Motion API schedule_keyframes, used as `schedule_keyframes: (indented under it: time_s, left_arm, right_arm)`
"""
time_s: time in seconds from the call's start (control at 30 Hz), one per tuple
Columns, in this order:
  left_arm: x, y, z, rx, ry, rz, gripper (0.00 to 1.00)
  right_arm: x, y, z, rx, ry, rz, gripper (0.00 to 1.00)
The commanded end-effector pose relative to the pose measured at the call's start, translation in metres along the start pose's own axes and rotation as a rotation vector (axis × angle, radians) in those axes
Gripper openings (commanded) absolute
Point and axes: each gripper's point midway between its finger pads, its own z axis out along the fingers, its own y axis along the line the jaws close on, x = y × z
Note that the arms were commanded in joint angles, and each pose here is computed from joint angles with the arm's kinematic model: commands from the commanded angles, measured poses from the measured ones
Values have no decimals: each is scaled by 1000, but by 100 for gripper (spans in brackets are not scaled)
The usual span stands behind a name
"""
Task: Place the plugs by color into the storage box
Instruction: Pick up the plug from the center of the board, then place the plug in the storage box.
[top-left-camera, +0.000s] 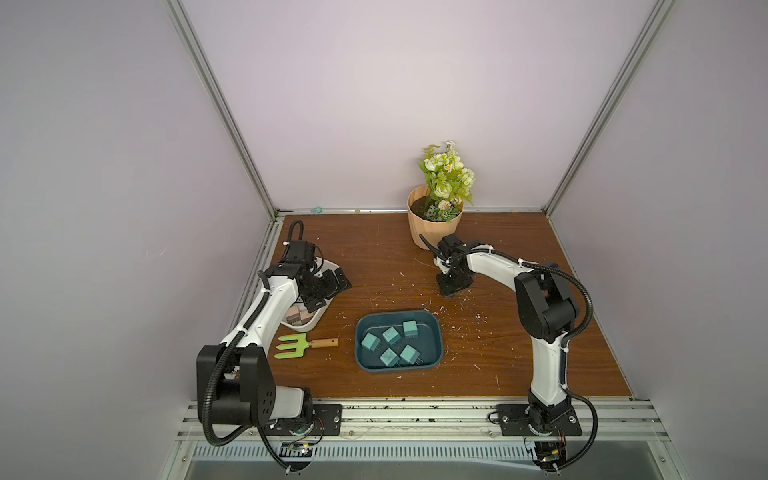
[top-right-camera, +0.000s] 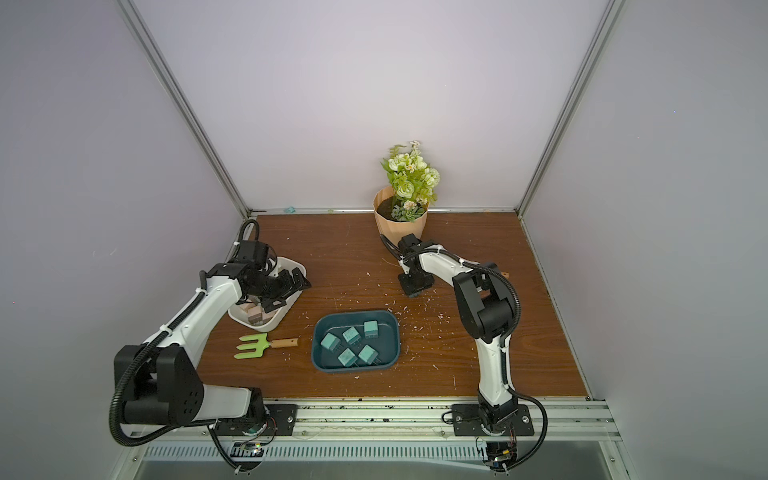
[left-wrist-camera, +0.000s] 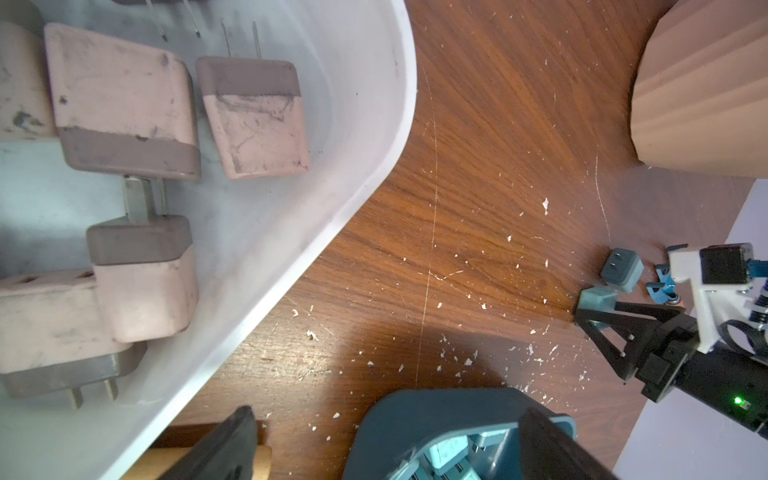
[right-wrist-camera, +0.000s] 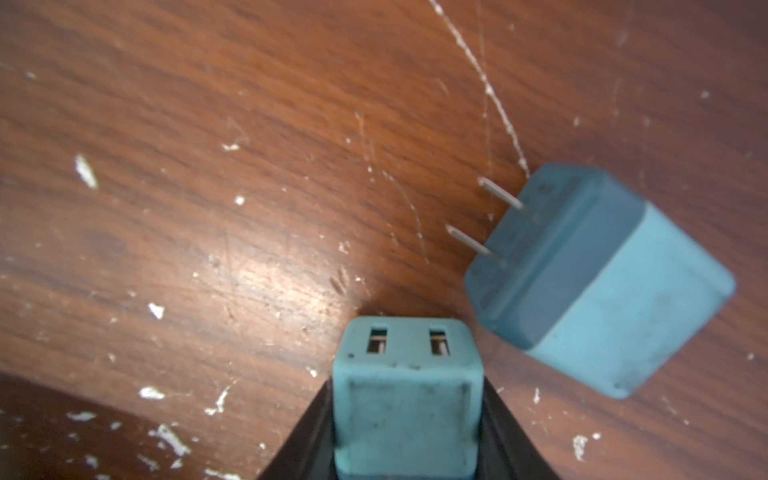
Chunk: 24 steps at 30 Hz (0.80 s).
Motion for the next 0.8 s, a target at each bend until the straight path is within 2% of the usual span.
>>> schedule_keyframes:
  time_s: [0.0,0.2,0.4,0.6,0.77]
  left_arm:
    - [-3,4,-3,-19,-5,-11,99]
    - [-6,1,-2,-11,-8,-5,99]
    - [-8,-1,-2,-1,-15,-2,99]
    - [-9,-1,0,1,-12,6,99]
    - [-9,-2,2,5,-11,6,99]
  right_arm:
    - [-16,2,-33,8,-63,2,42]
    - [-29,10,-94,-16,-151,31,40]
    - [-11,38,-139,-79,-199,31,39]
    - [25,86,-152,-154,-191,7,38]
    - [63,120,-133,-162,-124,-49,38]
